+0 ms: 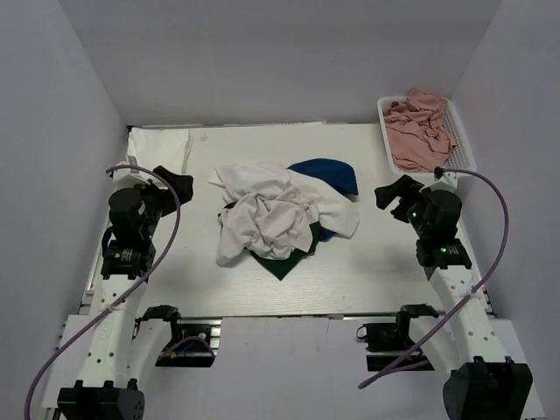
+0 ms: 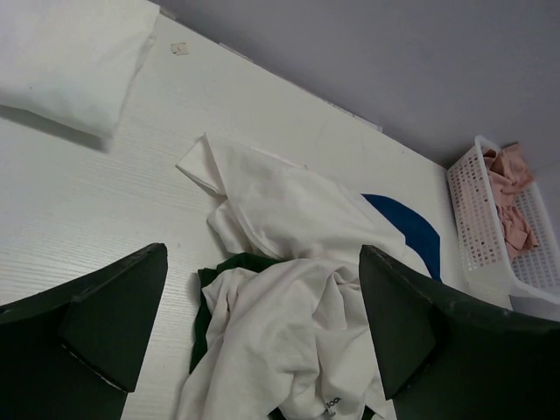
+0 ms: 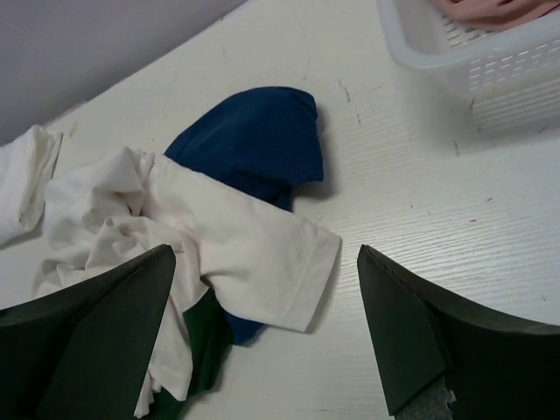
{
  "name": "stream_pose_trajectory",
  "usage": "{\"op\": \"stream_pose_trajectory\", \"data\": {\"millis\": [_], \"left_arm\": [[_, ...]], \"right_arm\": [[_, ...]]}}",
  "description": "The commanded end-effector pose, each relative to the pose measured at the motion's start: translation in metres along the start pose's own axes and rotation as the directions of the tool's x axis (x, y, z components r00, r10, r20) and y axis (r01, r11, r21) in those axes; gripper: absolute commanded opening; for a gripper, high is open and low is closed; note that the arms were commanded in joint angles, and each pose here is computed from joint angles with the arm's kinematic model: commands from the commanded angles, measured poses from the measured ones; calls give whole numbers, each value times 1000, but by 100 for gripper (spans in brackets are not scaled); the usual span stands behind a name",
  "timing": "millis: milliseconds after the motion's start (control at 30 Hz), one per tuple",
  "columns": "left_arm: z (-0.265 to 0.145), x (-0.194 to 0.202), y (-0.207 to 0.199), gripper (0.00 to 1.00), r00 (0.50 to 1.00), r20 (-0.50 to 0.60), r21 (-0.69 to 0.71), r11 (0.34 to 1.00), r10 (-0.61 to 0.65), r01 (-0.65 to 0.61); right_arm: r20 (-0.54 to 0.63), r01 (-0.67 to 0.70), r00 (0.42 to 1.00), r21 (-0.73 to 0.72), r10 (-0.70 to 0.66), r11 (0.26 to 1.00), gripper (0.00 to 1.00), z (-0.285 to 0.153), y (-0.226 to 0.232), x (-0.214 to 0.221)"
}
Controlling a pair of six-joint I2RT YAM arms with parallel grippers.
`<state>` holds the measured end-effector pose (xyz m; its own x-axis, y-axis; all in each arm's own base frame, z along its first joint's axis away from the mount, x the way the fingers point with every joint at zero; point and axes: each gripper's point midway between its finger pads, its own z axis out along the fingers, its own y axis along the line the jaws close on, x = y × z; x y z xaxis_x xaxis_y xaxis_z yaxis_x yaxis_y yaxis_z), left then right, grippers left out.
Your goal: Fold and stack the t-shirts
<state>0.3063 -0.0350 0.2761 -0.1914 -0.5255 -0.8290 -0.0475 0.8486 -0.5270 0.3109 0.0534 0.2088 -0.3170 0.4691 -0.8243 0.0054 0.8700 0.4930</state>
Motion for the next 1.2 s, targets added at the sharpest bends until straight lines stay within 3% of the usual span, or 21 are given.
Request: {"op": "stream_pose_trajectory", "data": {"millis": [0, 67, 100, 133, 167, 267, 400, 467, 500, 567, 600, 633, 667, 833, 933, 1000, 1033, 1167], "left_arm": [[-5, 3, -7, 100, 1000, -6, 39, 999, -5, 5], [-4, 7, -9, 100, 1000, -17, 59, 998, -5, 6], [-3, 11, -10, 100, 999, -36, 69, 998, -4, 7], [-3, 12, -12, 100, 999, -42, 79, 997, -4, 7], [0, 14, -10, 100, 999, -53, 73, 997, -5, 9], [3, 22, -8, 100, 995, -93, 59, 998, -20, 25], [4, 26, -6, 100, 993, -111, 46, 998, -33, 38], [4, 27, -3, 100, 993, -114, 34, 999, -34, 38], [4, 29, -2, 100, 992, -121, 28, 999, -35, 38], [3, 27, -1, 100, 992, -117, 16, 999, -44, 47], [3, 29, 3, 100, 992, -120, -5, 999, -46, 46], [2, 26, 3, 100, 992, -116, -13, 999, -46, 45], [2, 28, 4, 100, 990, -125, -21, 998, -59, 57], [2, 28, 9, 100, 991, -117, -49, 997, -69, 64], [2, 33, 14, 100, 988, -135, -73, 995, -72, 63], [3, 32, 15, 100, 989, -129, -82, 995, -72, 62], [3, 32, 15, 100, 989, -129, -82, 995, -72, 62], [3, 31, 17, 100, 990, -123, -89, 994, -71, 61]], "right_arm": [[18, 54, 998, -114, -52, 992, 90, 0, 27, -19], [15, 79, 997, -150, -77, 986, 90, 1, 33, -18], [-20, 144, 988, -230, -153, 963, 90, 4, 42, -7], [-32, 139, 988, -261, -152, 955, 90, 5, 47, -6], [-120, 111, 980, -340, -160, 934, 90, 4, 60, 13], [-173, 136, 958, -433, -230, 891, 90, 14, 92, 18], [-219, 194, 906, -545, -362, 816, 90, 15, 154, 71], [-240, 242, 875, -535, -420, 810, 90, 32, 169, 91], [-302, 295, 819, -507, -488, 810, 90, 33, 174, 129], [-307, 355, 779, -503, -547, 788, 90, 50, 193, 145], [-368, 410, 709, -480, -602, 776, 90, 51, 190, 184], [-360, 421, 704, -483, -613, 767, 90, 56, 203, 186], [-404, 455, 642, -484, -652, 747, 90, 65, 205, 219], [-337, 554, 586, -497, -737, 668, 90, 82, 238, 260], [-368, 559, 584, -463, -723, 688, 90, 94, 237, 272], [-362, 579, 609, -406, -706, 707, 11, 96, 236, 261], [-327, 578, 651, -372, -685, 727, 0, 93, 241, 240], [-169, 519, 766, -406, -620, 752, 0, 70, 278, 170]]}}
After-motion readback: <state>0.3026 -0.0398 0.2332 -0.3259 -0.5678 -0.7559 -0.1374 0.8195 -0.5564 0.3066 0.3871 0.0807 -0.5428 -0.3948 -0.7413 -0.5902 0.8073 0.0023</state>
